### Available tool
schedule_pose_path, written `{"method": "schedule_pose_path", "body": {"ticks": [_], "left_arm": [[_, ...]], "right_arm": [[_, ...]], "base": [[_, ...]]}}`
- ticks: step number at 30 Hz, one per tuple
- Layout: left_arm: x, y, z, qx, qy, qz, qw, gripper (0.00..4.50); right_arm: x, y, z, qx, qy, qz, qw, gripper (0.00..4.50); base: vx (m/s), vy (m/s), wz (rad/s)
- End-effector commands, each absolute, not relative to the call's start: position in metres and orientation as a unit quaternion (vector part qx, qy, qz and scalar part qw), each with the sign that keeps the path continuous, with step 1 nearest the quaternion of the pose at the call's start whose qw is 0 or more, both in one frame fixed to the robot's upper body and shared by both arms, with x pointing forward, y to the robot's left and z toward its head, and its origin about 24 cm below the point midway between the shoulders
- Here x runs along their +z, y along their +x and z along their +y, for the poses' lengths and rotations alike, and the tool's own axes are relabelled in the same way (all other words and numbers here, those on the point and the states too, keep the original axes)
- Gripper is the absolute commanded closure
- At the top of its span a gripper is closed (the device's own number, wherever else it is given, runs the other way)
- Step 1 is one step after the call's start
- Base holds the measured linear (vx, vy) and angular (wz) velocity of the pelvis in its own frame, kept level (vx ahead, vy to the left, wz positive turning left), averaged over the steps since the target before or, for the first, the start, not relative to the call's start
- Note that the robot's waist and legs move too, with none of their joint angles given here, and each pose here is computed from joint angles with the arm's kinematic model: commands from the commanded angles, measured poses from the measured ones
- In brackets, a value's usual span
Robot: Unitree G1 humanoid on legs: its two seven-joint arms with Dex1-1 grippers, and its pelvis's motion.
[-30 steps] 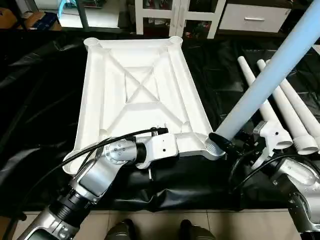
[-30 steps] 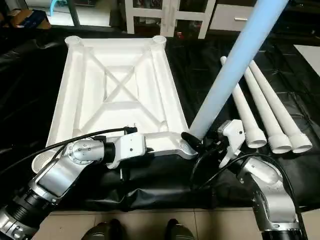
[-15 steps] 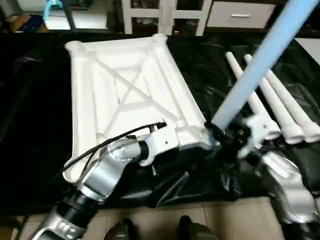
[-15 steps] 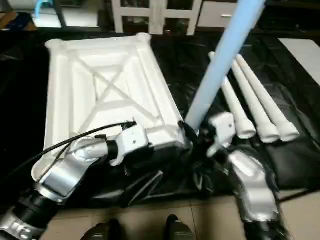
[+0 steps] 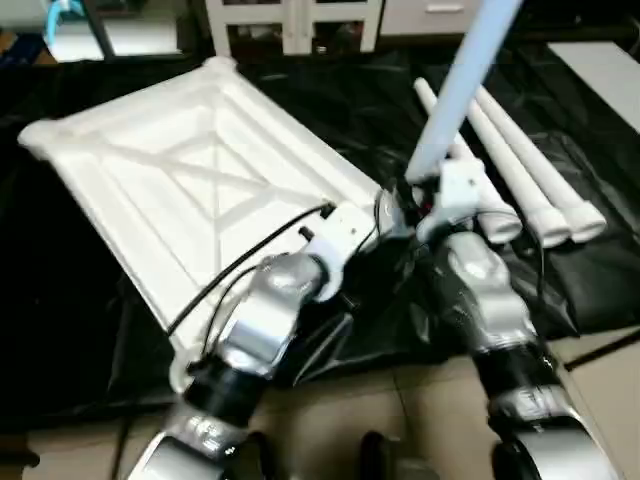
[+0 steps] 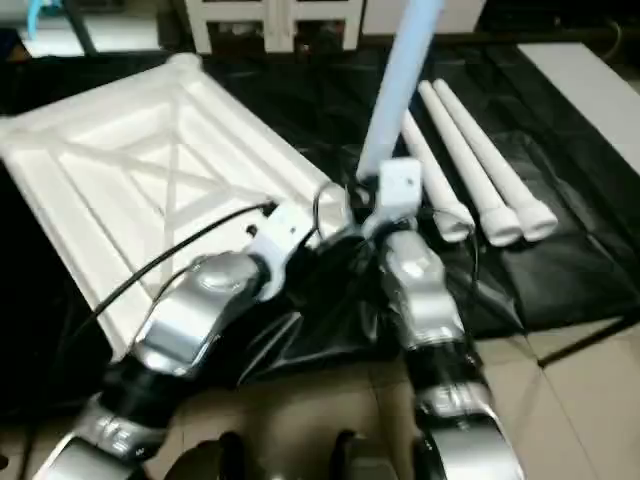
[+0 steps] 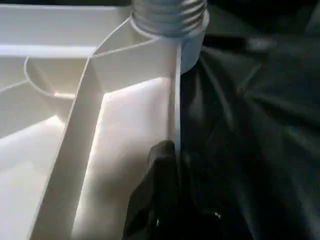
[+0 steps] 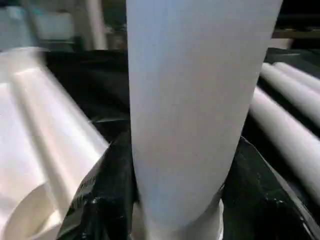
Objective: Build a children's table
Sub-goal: Insert table leg to table base
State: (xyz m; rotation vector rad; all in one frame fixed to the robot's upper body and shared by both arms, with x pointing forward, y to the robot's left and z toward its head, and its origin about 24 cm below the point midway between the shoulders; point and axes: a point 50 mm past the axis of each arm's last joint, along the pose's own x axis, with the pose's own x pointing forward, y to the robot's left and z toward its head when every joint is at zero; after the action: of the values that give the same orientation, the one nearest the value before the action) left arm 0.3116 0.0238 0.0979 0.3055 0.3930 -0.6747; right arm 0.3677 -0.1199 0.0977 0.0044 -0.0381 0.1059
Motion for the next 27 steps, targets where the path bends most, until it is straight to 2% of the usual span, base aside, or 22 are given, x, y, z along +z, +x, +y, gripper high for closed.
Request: {"method": "schedule_pose_path", "body": {"ticks": [1, 12, 16, 17, 19, 23, 24, 27], "left_arm": [[0.106, 0.306, 0.008, -0.350, 0.145, 0.179, 0.908, 4.50], [0.106, 0.313, 0.022, -0.330, 0.150, 0.176, 0.915, 4.50], [0.107, 0.314, 0.024, -0.328, 0.151, 0.175, 0.916, 4.50], [0.107, 0.314, 0.024, -0.328, 0.151, 0.175, 0.916, 4.50], [0.106, 0.315, 0.026, -0.327, 0.151, 0.175, 0.916, 4.50], [0.106, 0.316, 0.027, -0.325, 0.151, 0.174, 0.917, 4.50], [0.106, 0.316, 0.027, -0.325, 0.151, 0.174, 0.917, 4.50], [0.106, 0.316, 0.029, -0.324, 0.151, 0.174, 0.917, 4.50]], "right_arm": [[0.016, 0.346, -0.139, -0.006, -0.046, 0.163, 0.986, 2.63], [0.034, 0.355, -0.130, 0.019, 0.014, 0.091, 0.996, 2.63], [0.041, 0.356, -0.127, 0.045, 0.015, 0.062, 0.997, 2.63], [0.042, 0.356, -0.127, 0.053, 0.012, 0.057, 0.997, 2.28], [0.047, 0.357, -0.126, 0.062, 0.004, 0.042, 0.997, 1.90], [0.055, 0.359, -0.127, 0.070, -0.005, 0.021, 0.997, 1.75], [0.055, 0.359, -0.127, 0.070, -0.005, 0.020, 0.997, 1.54], [0.063, 0.359, -0.128, 0.080, -0.011, -0.002, 0.997, 1.41]], "base": [[0.000, 0.000, 0.00], [0.000, 0.000, 0.00], [0.000, 0.000, 0.00], [0.000, 0.000, 0.00], [0.000, 0.000, 0.00], [0.000, 0.000, 0.00], [0.000, 0.000, 0.00], [0.000, 0.000, 0.00]]}}
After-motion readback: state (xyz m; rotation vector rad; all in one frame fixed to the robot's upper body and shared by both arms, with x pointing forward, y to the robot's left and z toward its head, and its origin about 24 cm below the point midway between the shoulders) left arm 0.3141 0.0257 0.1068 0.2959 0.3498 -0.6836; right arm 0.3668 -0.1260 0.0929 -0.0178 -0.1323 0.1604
